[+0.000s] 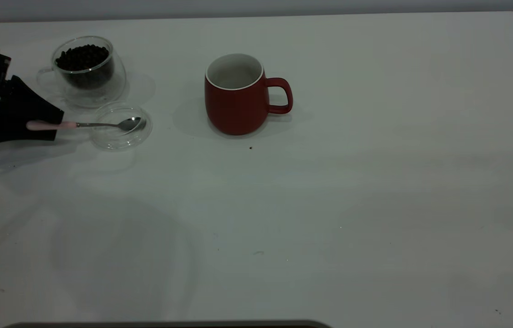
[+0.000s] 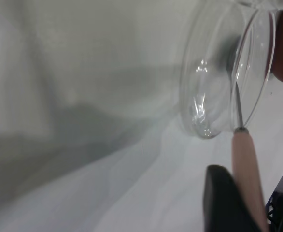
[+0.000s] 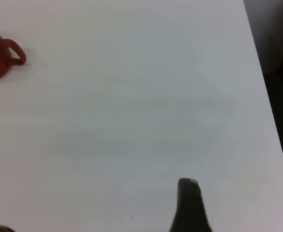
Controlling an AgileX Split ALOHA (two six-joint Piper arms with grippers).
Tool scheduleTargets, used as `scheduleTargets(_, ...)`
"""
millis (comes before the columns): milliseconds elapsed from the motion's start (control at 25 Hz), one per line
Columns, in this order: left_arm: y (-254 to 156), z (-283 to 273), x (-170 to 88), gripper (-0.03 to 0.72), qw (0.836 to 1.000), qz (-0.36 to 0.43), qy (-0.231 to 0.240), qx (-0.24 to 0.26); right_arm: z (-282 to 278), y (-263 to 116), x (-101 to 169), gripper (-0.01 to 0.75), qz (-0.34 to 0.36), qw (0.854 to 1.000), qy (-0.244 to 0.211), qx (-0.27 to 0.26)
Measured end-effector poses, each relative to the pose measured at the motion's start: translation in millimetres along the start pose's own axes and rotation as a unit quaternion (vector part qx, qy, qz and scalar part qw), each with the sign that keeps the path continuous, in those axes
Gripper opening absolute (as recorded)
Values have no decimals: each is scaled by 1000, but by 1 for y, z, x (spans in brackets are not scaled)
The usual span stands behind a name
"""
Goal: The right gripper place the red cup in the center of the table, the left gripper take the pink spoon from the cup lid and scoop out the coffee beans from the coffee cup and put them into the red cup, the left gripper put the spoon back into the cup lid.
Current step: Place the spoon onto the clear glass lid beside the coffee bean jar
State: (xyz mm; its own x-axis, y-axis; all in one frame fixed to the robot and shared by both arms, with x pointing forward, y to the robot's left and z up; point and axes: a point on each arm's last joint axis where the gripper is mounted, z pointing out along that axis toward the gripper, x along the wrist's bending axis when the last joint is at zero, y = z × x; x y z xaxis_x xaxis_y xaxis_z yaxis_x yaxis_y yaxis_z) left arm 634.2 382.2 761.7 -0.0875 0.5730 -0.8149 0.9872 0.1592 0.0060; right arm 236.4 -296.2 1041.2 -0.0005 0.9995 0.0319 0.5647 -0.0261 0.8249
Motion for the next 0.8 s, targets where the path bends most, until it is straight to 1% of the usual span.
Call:
scheduleTargets(80, 0, 0, 0, 470, 1000, -1, 0, 1, 0, 0, 0, 591, 0, 1000, 0, 0)
scheduleTargets(200, 3, -4, 1, 520, 1000, -5, 1, -4, 0, 0, 0, 591, 0, 1000, 0, 0)
scheduleTargets(280, 7, -11, 1, 528, 1000, -15, -2, -11, 0, 0, 0, 591, 0, 1000, 0, 0)
scheduleTargets(400, 11, -28, 0, 532, 999, -35, -26, -13, 0, 0, 0, 591, 0, 1000, 0, 0)
scheduleTargets(520, 16, -50, -5, 532, 998, -55, -26, -29, 0, 0, 0, 591, 0, 1000, 0, 0)
scheduleTargets(560, 17, -57, -10, 532, 997, -61, -24, -35, 0, 0, 0, 591, 0, 1000, 0, 0)
scheduleTargets(640, 21, -75, -28, 532, 997, -55, -17, -51, 0, 0, 0, 591, 0, 1000, 0, 0)
scheduleTargets(720, 24, -92, -53, 532, 997, -42, -4, -60, 0, 0, 0, 591, 0, 1000, 0, 0)
scheduleTargets(800, 25, -110, -87, 532, 997, -18, 16, -70, 0, 0, 0, 591, 0, 1000, 0, 0)
